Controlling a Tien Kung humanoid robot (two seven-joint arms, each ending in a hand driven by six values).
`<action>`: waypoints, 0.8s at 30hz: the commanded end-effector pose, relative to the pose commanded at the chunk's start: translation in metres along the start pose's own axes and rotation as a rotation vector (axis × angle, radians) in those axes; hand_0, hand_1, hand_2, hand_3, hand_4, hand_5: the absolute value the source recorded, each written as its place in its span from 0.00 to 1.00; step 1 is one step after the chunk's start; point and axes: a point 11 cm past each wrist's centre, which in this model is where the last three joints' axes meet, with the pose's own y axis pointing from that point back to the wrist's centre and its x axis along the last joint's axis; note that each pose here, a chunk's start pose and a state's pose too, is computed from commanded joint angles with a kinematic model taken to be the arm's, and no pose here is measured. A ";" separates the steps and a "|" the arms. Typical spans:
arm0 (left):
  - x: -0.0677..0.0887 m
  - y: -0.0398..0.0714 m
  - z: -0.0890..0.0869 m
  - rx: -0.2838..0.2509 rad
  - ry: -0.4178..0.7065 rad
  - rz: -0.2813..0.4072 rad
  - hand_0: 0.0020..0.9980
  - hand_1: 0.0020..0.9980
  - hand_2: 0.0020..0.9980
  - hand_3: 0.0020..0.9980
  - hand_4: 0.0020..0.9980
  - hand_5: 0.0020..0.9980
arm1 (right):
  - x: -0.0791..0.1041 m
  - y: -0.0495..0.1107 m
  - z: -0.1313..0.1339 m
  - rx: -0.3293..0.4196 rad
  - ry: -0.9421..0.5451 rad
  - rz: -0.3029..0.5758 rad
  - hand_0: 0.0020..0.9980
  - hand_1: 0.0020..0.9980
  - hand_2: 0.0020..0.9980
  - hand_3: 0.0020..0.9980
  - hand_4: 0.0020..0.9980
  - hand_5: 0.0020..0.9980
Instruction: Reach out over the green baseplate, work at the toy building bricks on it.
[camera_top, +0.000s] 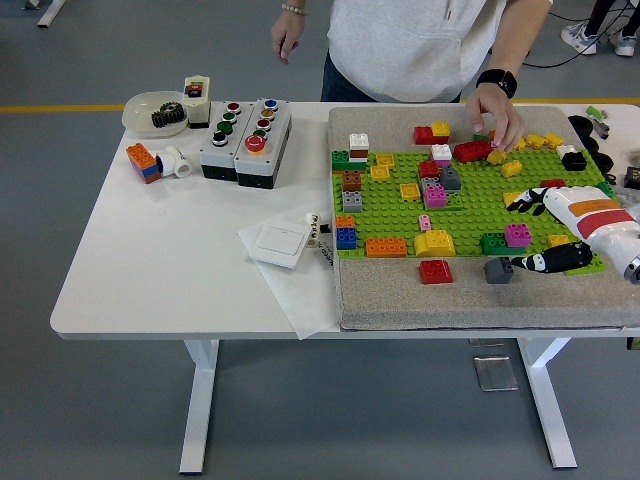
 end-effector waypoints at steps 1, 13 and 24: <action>0.000 0.000 0.000 0.000 0.000 0.000 0.82 0.82 0.83 0.67 0.68 0.65 | -0.002 -0.001 -0.002 0.005 0.001 -0.008 0.52 0.59 0.65 0.68 1.00 0.27; 0.001 0.000 0.001 -0.001 0.000 0.001 0.82 0.82 0.83 0.67 0.68 0.65 | -0.022 -0.008 -0.014 0.026 0.006 -0.066 0.48 0.55 0.62 0.65 0.97 0.24; 0.001 0.000 0.002 -0.002 0.000 0.004 0.82 0.82 0.83 0.67 0.68 0.66 | -0.042 -0.014 -0.016 0.024 -0.003 -0.121 0.47 0.54 0.59 0.62 0.92 0.20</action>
